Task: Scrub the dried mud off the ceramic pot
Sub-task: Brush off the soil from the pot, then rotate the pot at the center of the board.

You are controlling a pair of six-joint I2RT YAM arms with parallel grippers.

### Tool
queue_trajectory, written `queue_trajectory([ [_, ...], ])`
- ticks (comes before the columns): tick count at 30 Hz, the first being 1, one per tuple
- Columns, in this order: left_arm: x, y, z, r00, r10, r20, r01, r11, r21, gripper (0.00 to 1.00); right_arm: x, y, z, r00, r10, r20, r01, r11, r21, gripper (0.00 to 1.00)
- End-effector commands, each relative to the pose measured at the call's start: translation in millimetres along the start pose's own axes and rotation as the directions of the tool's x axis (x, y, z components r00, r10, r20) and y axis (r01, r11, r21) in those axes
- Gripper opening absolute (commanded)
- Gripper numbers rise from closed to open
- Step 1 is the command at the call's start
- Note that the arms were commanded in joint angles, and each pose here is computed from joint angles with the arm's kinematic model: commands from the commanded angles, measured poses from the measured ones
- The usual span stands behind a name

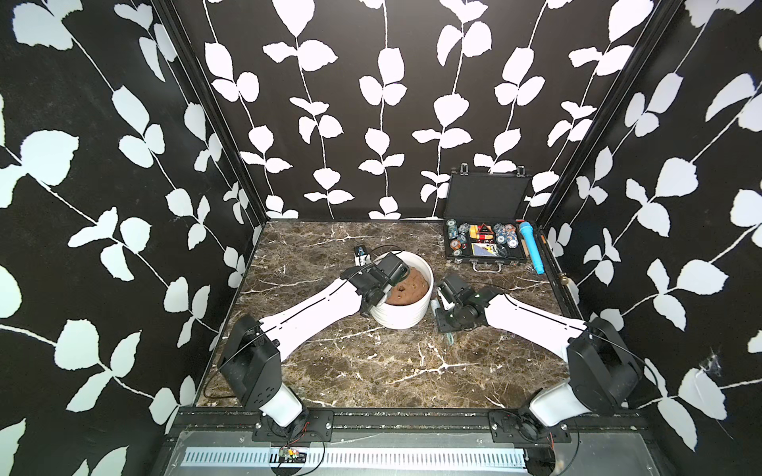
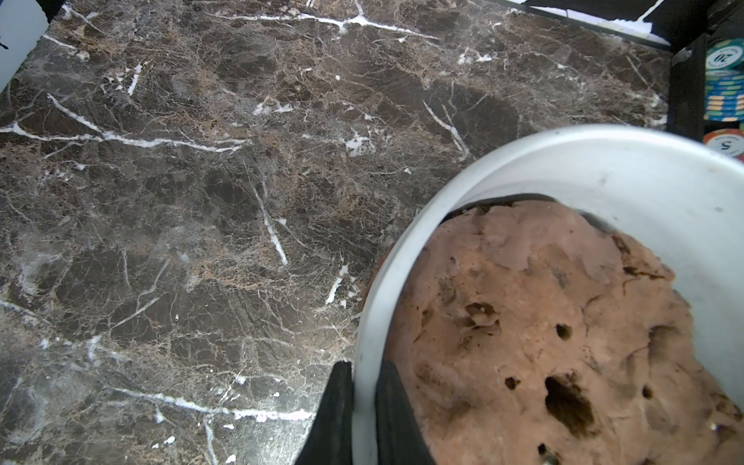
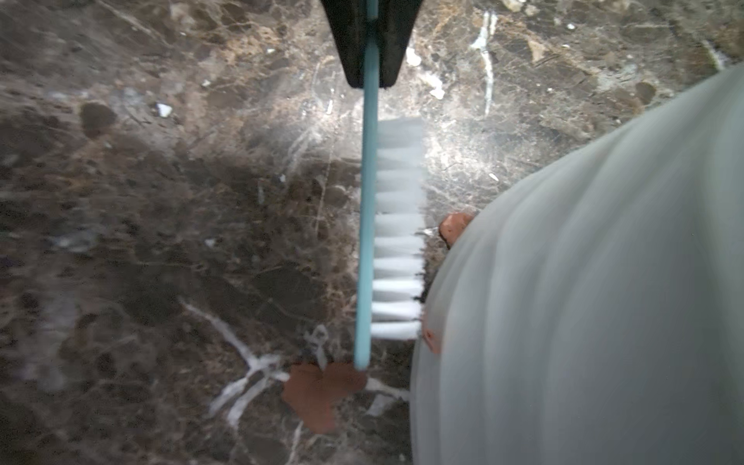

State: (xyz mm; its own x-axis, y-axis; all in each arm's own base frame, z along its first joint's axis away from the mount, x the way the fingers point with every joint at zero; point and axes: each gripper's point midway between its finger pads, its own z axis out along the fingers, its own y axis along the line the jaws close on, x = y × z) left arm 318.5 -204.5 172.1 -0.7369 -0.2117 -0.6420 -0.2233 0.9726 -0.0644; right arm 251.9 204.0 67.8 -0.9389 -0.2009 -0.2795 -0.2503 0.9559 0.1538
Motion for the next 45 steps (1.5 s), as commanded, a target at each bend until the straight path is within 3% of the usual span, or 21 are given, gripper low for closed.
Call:
queue_trajectory([
  [1, 30.7, 15.9, 14.7, 0.99, 0.085, -0.112, -0.09, 0.995, -0.043, 0.0, 20.4, -24.1, -12.4, 0.996, -0.071, -0.06, 0.077, 0.992, 0.103, 0.0],
  [8, 20.2, 15.3, 21.8, 0.987, 0.137, -0.086, -0.14, 0.99, -0.034, 0.0, -6.5, -2.4, -29.4, 0.99, -0.141, 0.03, 0.14, 0.99, 0.022, 0.0],
  [13, 10.0, 19.7, 32.3, 0.978, 0.191, -0.082, -0.193, 0.981, -0.019, 0.0, -21.4, -5.9, -34.3, 0.982, -0.186, 0.032, 0.183, 0.98, 0.076, 0.0],
  [20, -12.0, 22.9, 47.2, 0.95, 0.301, -0.08, -0.301, 0.953, 0.019, 0.0, -35.7, 5.3, -45.2, 0.978, -0.187, 0.092, 0.185, 0.982, 0.036, 0.0],
  [23, -12.7, 22.7, 56.7, 0.918, 0.383, -0.107, -0.381, 0.924, 0.035, 0.0, -37.9, 9.1, -47.8, 0.976, -0.185, 0.113, 0.185, 0.983, 0.016, 0.0],
  [27, -13.4, 21.3, 70.5, 0.841, 0.529, -0.116, -0.514, 0.847, 0.136, 0.0, -38.6, 9.9, -53.4, 0.973, -0.19, 0.132, 0.191, 0.982, 0.01, 0.0],
  [33, -31.8, 25.4, 87.4, 0.707, 0.703, -0.082, -0.68, 0.706, 0.198, 0.0, -39.5, 8.9, -55.1, 0.974, -0.184, 0.135, 0.183, 0.983, 0.016, 0.0],
  [38, -41.8, 22.3, 97.8, 0.621, 0.781, -0.057, -0.745, 0.612, 0.265, 0.1, -40.5, 9.7, -57.8, 0.974, -0.175, 0.143, 0.176, 0.984, 0.012, 0.0],
  [40, -48.6, 21.1, 100.1, 0.587, 0.809, -0.037, -0.777, 0.575, 0.256, 0.19, -39.8, 10.4, -57.6, 0.975, -0.173, 0.14, 0.174, 0.985, 0.007, 0.0],
  [44, -75.6, 13.9, 90.0, 0.613, 0.79, 0.013, -0.771, 0.594, 0.232, 0.42, -40.4, 12.4, -58.8, 0.977, -0.163, 0.139, 0.165, 0.986, -0.004, 0.0],
  [45, -80.7, 11.1, 85.4, 0.619, 0.785, 0.026, -0.768, 0.597, 0.232, 0.52, -40.1, 12.8, -58.9, 0.977, -0.159, 0.139, 0.162, 0.987, -0.007, 0.0],
])
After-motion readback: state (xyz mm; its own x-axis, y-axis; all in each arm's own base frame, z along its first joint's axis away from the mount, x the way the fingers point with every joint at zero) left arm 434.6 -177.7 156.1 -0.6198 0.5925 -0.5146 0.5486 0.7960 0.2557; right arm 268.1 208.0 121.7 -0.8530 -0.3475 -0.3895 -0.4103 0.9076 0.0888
